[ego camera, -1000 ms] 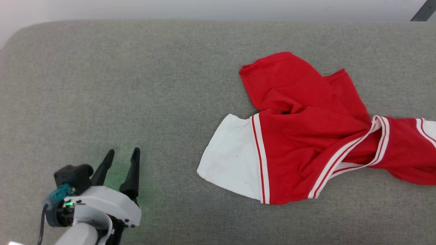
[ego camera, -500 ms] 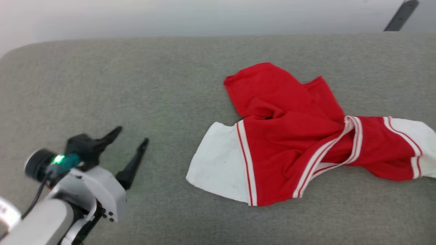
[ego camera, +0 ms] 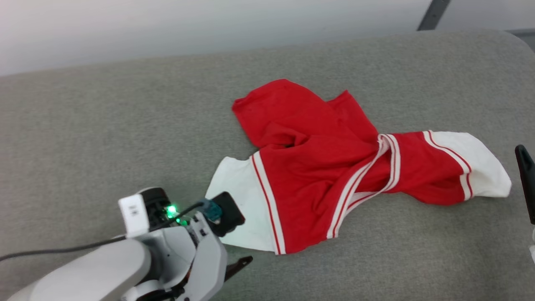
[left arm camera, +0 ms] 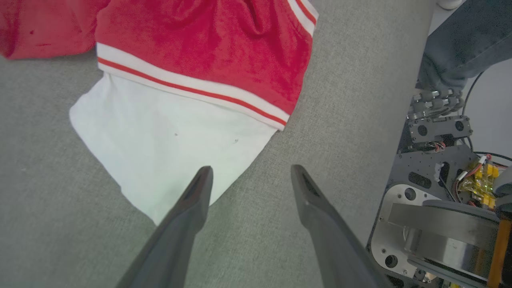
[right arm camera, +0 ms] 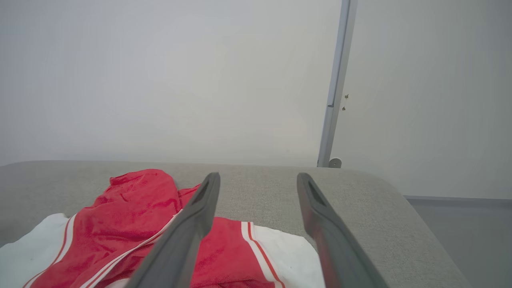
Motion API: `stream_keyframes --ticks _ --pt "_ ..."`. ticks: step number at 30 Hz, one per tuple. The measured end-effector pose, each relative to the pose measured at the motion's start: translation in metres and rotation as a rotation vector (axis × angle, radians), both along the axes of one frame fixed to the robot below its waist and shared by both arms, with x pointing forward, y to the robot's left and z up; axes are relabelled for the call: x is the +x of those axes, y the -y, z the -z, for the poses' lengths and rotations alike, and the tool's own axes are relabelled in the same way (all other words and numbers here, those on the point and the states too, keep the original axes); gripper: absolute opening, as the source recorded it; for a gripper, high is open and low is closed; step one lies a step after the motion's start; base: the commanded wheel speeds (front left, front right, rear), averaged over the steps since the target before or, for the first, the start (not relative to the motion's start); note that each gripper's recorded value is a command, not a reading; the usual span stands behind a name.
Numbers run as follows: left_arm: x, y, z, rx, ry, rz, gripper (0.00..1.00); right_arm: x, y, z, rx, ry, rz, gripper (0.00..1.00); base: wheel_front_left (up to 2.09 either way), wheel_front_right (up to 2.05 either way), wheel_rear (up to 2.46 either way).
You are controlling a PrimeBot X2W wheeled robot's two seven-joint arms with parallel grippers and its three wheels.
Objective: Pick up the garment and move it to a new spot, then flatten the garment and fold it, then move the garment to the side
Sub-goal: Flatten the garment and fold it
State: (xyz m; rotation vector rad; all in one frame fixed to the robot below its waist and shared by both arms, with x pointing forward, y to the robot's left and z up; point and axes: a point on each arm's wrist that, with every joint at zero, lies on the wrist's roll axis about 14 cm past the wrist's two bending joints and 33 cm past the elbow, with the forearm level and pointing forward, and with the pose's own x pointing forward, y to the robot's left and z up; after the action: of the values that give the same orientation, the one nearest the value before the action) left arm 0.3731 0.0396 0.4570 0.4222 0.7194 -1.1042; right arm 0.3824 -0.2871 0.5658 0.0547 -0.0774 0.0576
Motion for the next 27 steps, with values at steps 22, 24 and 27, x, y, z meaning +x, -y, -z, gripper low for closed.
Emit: stream_keyframes --ticks 22,24,27 --pt "0.025 0.020 0.078 0.062 -0.081 0.035 0.00 -0.008 0.020 0.020 -0.013 -0.069 0.058 1.00 0.00 0.00 0.00" --pt "0.023 0.021 0.080 0.063 -0.084 0.039 0.00 -0.004 0.020 0.019 -0.020 -0.071 0.047 1.00 0.00 0.00 0.00" --pt "0.023 0.022 0.081 0.060 -0.088 0.039 0.00 0.003 0.016 0.021 -0.042 -0.097 0.017 1.00 0.00 0.00 0.00"
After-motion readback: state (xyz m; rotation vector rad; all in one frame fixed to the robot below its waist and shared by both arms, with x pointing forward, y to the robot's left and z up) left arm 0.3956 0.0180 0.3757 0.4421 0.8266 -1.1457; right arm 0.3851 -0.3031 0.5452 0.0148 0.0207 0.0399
